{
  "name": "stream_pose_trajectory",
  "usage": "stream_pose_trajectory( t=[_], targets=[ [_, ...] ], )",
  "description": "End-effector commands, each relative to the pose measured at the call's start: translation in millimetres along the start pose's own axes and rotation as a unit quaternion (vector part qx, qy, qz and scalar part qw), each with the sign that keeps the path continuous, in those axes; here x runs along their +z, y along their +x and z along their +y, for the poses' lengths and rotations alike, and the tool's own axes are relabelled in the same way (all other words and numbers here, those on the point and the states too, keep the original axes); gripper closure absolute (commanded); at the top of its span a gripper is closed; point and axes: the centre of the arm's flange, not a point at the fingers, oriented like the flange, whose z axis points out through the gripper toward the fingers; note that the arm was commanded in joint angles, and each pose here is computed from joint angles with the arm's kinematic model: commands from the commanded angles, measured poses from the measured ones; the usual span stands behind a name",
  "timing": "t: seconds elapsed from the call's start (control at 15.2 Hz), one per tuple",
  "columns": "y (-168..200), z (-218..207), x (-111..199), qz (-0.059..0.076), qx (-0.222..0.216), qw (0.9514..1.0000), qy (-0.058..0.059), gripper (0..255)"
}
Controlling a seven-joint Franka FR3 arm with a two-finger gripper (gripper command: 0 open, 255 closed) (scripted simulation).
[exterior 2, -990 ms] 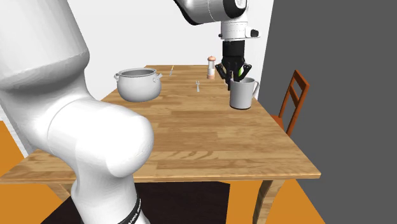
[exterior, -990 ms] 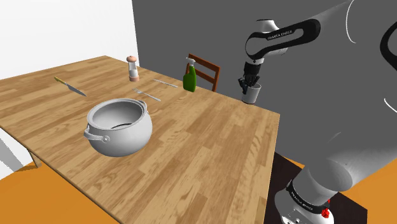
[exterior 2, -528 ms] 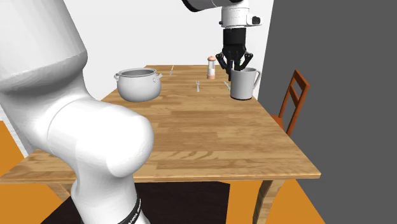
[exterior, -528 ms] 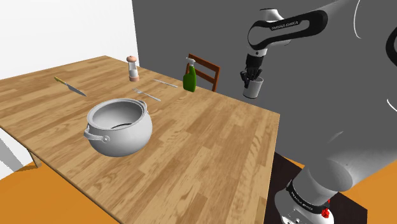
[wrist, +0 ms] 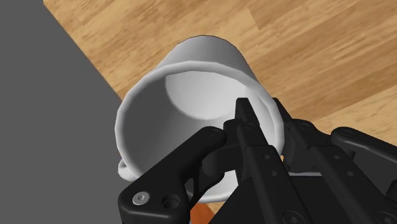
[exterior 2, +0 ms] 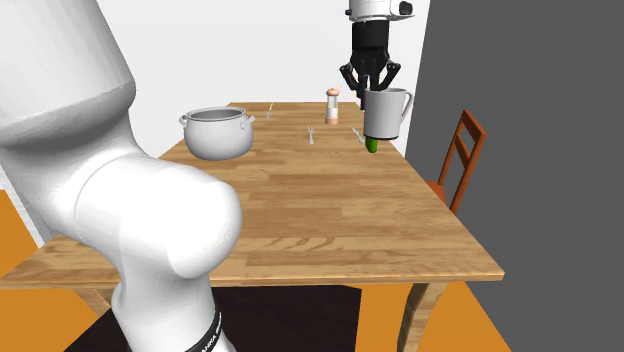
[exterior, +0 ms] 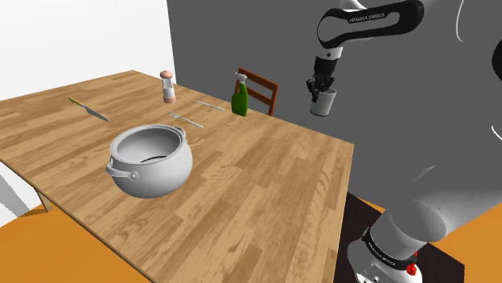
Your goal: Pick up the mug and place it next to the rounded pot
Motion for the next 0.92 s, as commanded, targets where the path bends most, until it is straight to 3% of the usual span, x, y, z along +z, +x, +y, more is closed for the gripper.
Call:
stream_pose_trajectory(
  t=[0.0,0.26,0.86],
  targets=[
    [-0.7,1.3,-11.7,0.0,0.0,1.0,0.0,255],
    [-0.9,2.3,-27.8,0.0,0.0,1.0,0.0,255],
    [43.7,-107.5,-35.9,0.0,0.0,1.0,0.0,255]
  ],
)
